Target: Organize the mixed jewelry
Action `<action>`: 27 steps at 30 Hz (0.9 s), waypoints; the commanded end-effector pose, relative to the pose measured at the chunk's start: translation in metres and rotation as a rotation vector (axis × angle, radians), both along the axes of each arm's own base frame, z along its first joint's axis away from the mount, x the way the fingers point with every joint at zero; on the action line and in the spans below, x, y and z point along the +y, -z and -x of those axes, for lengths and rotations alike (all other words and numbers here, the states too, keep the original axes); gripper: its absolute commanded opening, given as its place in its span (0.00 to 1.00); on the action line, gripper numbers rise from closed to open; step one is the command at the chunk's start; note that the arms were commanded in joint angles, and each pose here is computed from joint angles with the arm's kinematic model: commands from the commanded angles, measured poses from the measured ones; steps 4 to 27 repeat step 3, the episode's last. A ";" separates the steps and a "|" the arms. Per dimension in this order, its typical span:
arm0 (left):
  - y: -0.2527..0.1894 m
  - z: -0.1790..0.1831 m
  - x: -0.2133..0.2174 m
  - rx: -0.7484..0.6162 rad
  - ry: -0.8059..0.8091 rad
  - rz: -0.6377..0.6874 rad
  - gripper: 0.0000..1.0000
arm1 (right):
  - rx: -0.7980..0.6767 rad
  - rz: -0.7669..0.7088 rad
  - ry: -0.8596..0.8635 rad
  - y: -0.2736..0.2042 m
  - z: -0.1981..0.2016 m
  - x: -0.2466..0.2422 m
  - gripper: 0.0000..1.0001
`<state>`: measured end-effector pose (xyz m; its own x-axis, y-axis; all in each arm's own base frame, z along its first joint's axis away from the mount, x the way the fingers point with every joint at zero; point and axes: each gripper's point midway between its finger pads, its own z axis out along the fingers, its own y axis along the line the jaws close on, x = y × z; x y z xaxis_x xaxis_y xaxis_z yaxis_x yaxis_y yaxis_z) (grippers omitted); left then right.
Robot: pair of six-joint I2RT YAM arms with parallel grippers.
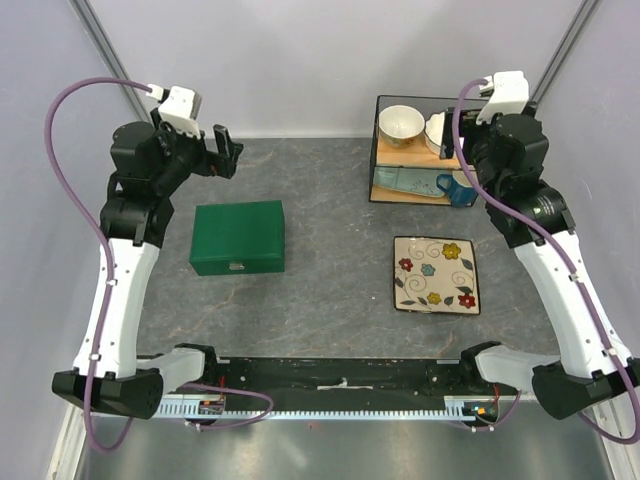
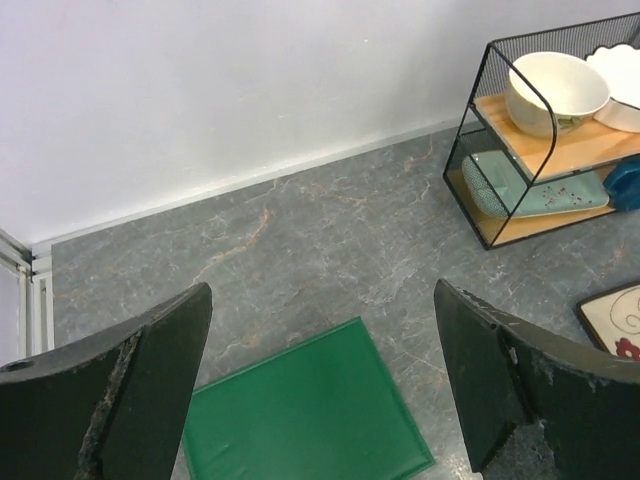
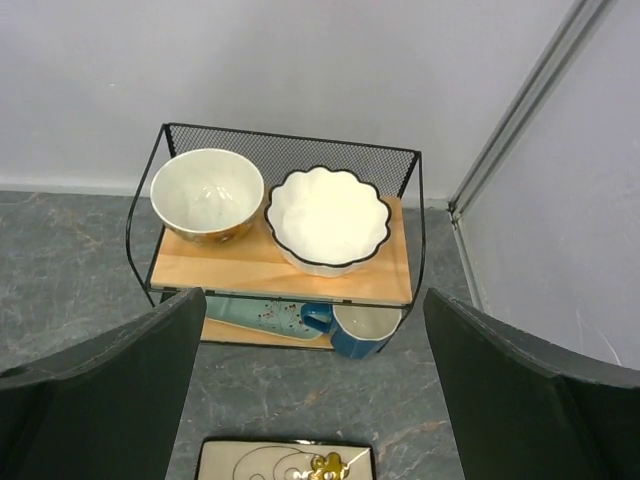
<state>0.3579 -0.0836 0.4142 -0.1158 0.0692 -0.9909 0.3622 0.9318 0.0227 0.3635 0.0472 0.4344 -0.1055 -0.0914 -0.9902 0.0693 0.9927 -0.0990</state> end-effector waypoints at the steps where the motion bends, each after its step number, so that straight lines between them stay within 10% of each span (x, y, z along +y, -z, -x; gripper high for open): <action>1: -0.009 -0.001 -0.003 -0.010 0.011 0.032 0.99 | -0.045 0.001 0.044 -0.017 -0.002 -0.008 0.98; 27: -0.009 0.000 -0.003 -0.012 0.012 0.026 0.99 | -0.045 -0.001 0.041 -0.017 -0.003 -0.007 0.98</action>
